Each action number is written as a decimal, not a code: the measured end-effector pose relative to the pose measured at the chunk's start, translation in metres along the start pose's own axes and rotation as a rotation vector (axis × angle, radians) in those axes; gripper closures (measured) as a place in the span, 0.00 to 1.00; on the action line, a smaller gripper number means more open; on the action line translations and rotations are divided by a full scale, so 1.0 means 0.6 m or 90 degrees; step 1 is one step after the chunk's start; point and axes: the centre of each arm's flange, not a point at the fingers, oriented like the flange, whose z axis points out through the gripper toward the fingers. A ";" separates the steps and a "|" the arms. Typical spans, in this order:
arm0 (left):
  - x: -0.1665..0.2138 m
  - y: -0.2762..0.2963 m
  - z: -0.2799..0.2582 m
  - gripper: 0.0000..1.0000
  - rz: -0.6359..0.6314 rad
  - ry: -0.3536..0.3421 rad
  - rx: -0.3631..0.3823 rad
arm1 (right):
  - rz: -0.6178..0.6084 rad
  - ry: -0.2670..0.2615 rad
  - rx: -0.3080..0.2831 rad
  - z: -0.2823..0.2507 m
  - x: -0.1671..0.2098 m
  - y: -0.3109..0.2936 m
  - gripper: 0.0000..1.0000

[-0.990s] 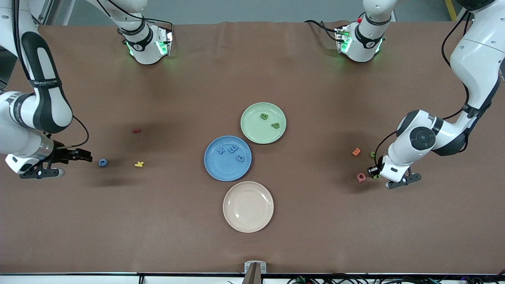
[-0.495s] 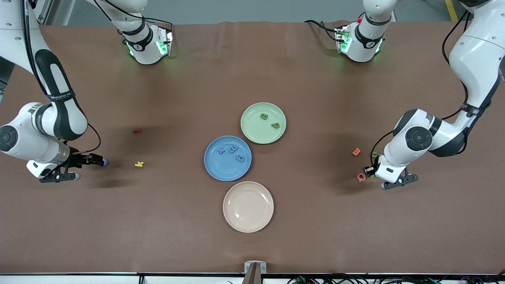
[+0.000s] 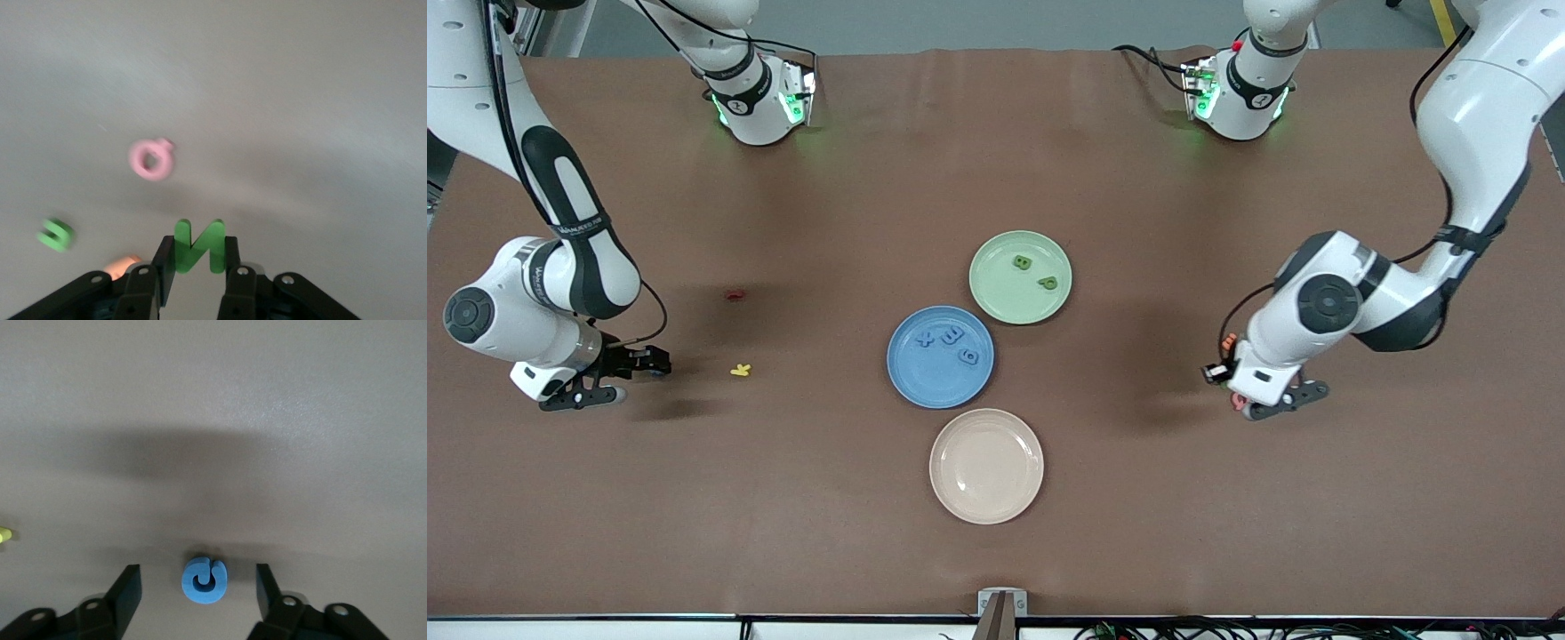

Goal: Sort letters by color into matching plates
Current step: 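Carry the N to the green plate while the right gripper grasps the blue c, then release the N and return the left gripper while the right gripper lifts c, then carry the blue c to the blue plate and open the right gripper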

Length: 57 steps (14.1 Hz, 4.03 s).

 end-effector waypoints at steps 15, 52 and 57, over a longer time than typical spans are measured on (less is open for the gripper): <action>-0.402 0.337 -0.005 0.67 -0.171 0.007 0.003 | 0.009 -0.015 0.006 0.018 -0.018 0.009 0.48; 0.005 -0.197 0.043 0.02 -0.080 0.005 0.049 | 0.268 -0.069 -0.029 -0.192 0.075 -0.679 0.65; -0.003 -0.260 0.072 0.02 0.011 -0.023 0.050 | 0.333 -0.030 0.006 -0.071 0.100 -0.810 0.65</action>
